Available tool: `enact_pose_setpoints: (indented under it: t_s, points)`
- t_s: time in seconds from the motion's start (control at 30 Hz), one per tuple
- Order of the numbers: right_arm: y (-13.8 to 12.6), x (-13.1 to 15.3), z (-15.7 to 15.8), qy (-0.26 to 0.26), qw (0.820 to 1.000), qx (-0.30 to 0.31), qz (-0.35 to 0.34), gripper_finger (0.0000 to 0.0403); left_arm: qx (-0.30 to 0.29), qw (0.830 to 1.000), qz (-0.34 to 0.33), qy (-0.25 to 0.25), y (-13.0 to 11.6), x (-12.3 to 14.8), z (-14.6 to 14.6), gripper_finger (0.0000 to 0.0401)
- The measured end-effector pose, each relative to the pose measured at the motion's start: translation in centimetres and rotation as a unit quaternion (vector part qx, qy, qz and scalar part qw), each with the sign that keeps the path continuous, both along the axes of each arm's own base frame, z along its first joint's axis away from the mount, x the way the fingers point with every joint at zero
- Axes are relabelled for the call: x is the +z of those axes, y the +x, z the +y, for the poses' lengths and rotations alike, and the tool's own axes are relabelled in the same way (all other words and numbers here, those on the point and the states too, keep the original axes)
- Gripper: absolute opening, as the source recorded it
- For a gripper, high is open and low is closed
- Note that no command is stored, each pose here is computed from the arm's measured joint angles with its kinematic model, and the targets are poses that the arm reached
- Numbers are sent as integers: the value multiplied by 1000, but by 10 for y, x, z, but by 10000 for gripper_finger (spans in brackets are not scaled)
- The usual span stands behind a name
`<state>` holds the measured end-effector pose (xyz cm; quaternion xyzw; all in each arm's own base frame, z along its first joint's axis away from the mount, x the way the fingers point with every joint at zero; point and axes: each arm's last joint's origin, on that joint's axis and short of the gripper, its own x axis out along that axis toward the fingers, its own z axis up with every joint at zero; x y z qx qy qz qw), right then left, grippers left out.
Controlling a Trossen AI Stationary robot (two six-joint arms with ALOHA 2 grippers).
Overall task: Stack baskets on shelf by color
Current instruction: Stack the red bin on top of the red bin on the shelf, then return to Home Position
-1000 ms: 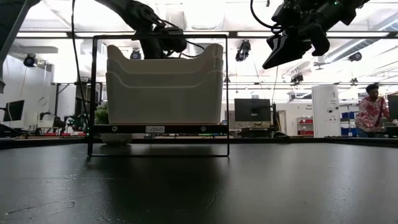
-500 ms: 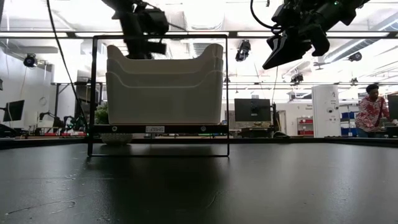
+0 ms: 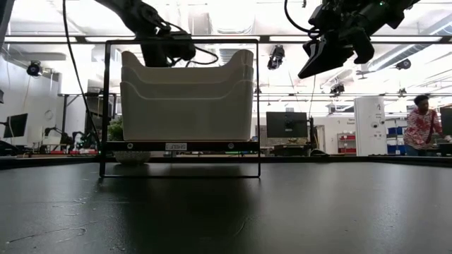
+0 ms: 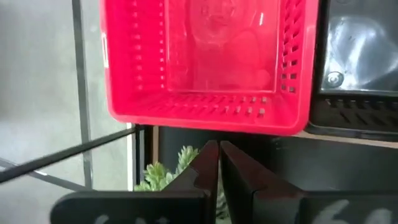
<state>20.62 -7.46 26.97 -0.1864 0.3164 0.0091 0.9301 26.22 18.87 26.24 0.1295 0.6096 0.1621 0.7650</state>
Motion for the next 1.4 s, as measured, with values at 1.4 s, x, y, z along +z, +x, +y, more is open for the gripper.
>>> enact_pose_setpoints:
  t_s: [1.4]
  points:
    - [-20, -57, 3, -45, 972, 51, -225, 11, -220, 840, -496, 29, -103, 4, -158, 0]
